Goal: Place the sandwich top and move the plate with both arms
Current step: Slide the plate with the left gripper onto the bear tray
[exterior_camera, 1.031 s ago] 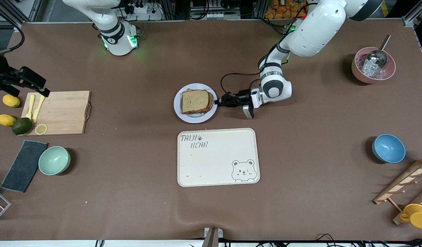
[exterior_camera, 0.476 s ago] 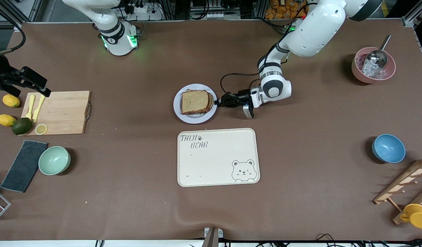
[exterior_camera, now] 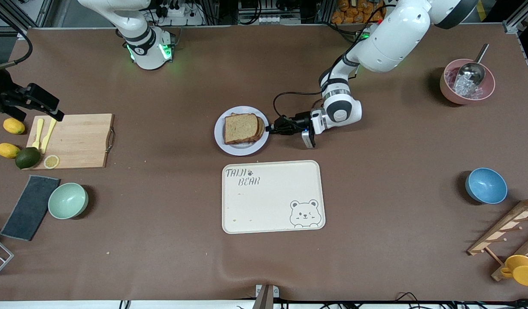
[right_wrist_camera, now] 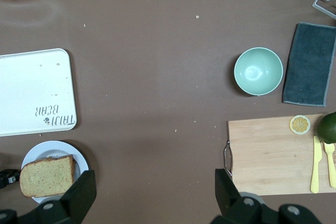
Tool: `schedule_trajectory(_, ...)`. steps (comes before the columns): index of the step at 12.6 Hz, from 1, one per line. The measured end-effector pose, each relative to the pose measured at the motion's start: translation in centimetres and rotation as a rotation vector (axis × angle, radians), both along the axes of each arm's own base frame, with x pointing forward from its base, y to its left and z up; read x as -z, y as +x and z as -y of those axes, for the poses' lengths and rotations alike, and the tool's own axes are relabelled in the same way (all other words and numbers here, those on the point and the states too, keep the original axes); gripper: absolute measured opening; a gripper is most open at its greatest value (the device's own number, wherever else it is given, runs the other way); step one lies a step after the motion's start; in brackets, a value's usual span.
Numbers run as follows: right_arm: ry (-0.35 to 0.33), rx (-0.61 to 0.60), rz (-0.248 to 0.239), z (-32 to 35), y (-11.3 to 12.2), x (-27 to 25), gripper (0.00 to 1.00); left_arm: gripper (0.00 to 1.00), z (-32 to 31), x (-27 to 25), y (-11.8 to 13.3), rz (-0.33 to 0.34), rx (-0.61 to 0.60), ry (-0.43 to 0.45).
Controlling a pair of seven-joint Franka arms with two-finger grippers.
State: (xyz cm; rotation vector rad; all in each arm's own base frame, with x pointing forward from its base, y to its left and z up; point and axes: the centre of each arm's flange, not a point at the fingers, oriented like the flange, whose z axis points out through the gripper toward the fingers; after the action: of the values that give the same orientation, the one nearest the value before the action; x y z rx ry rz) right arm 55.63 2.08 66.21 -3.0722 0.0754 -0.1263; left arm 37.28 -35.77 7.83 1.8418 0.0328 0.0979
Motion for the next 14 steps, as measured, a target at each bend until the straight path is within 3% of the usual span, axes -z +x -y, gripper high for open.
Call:
schedule_trajectory(7, 0.0, -0.001, -0.001, 0.0, 0.0, 0.1, 1.0, 0.04, 0.8, -1.5, 0.8, -0.012, -0.036, -0.054)
schedule_trajectory(14, 0.0, -0.001, -0.006, 0.0, 0.0, 0.3, 1.0, 0.04, -1.5, -5.2, 5.8, -0.024, -0.147, -0.115)
